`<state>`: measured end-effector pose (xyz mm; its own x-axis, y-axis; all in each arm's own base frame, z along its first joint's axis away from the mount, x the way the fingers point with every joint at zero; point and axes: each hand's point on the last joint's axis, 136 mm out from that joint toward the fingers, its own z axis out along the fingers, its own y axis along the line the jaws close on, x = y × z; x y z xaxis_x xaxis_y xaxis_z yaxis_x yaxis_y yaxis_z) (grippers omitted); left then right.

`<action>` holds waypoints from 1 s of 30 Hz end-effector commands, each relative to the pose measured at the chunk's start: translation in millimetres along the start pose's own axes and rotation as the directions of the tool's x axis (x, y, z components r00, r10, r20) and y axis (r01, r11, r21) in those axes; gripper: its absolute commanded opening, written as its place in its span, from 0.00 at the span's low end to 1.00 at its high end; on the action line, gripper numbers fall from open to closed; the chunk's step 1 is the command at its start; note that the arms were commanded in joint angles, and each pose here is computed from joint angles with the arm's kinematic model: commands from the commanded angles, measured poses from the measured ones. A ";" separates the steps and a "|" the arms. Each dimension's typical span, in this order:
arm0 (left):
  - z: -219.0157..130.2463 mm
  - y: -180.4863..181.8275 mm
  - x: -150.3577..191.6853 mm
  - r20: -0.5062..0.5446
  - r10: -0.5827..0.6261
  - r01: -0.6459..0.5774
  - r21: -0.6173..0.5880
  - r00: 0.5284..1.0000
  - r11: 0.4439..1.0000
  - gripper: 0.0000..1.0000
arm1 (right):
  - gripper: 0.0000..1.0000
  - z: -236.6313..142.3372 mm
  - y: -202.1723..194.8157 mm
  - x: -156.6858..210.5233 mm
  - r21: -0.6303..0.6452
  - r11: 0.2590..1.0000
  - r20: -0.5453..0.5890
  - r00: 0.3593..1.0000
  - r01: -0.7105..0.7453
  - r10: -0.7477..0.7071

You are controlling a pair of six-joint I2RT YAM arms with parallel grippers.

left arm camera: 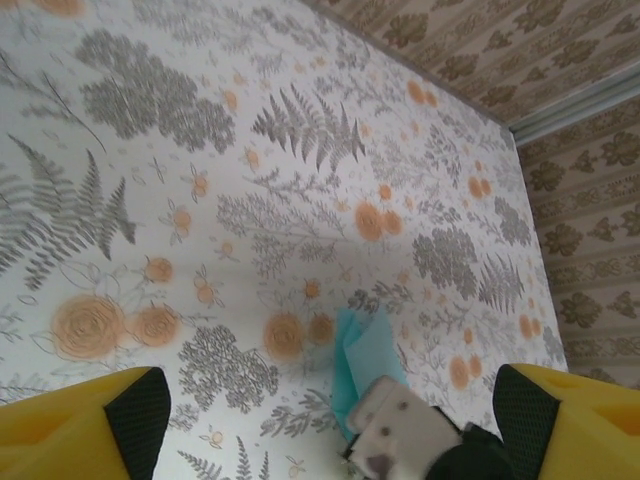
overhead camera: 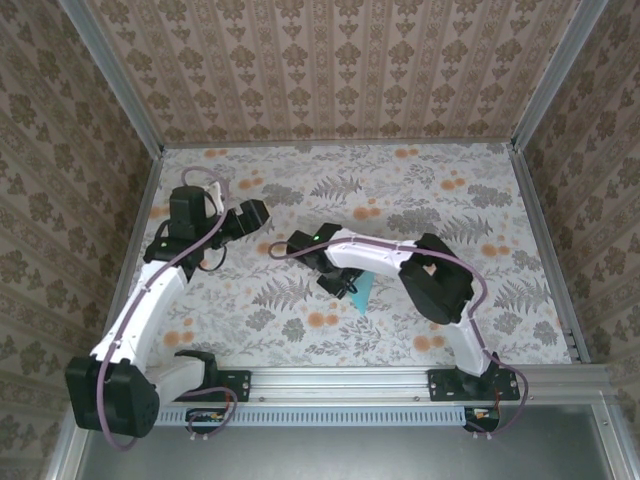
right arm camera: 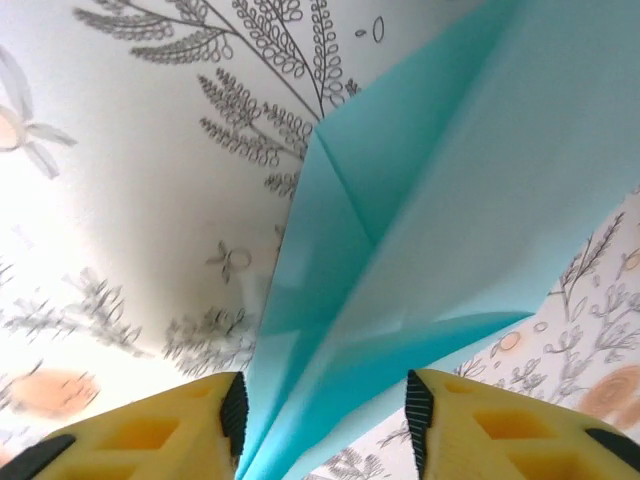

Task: Fold a paper plane with a square sheet of paper (fold left side to right side)
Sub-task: Turn over the paper at the center of the table, then fold the wing for the fifth time at the center of the table.

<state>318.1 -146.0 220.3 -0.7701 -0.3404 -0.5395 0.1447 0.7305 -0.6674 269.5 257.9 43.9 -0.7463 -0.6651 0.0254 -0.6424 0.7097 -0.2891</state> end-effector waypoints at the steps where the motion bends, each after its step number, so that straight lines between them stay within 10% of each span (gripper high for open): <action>1: 15.8 2.8 17.8 -0.086 -0.069 0.074 0.063 0.994 0.995 0.85 | 0.52 -31.2 0.8 1.9 -0.159 0.982 0.086 0.989 -0.107 0.122; 15: 99.6 -19.6 89.9 -0.366 -0.082 0.142 0.141 0.927 0.980 0.76 | 0.72 -65.4 -84.1 16.4 -0.541 0.714 0.301 0.690 -0.444 0.658; 30: 177.5 -35.3 145.2 -0.534 -0.030 0.131 0.152 0.845 0.980 0.64 | 1.00 -56.3 -121.6 56.4 -0.710 0.491 0.272 0.447 -0.504 0.852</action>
<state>308.0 -310.1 68.6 -0.9882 -0.0217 -0.1514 0.1059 0.6174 -0.7795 293.9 145.6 124.0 -0.8523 0.2001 -0.4832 -0.0545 0.8849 0.4626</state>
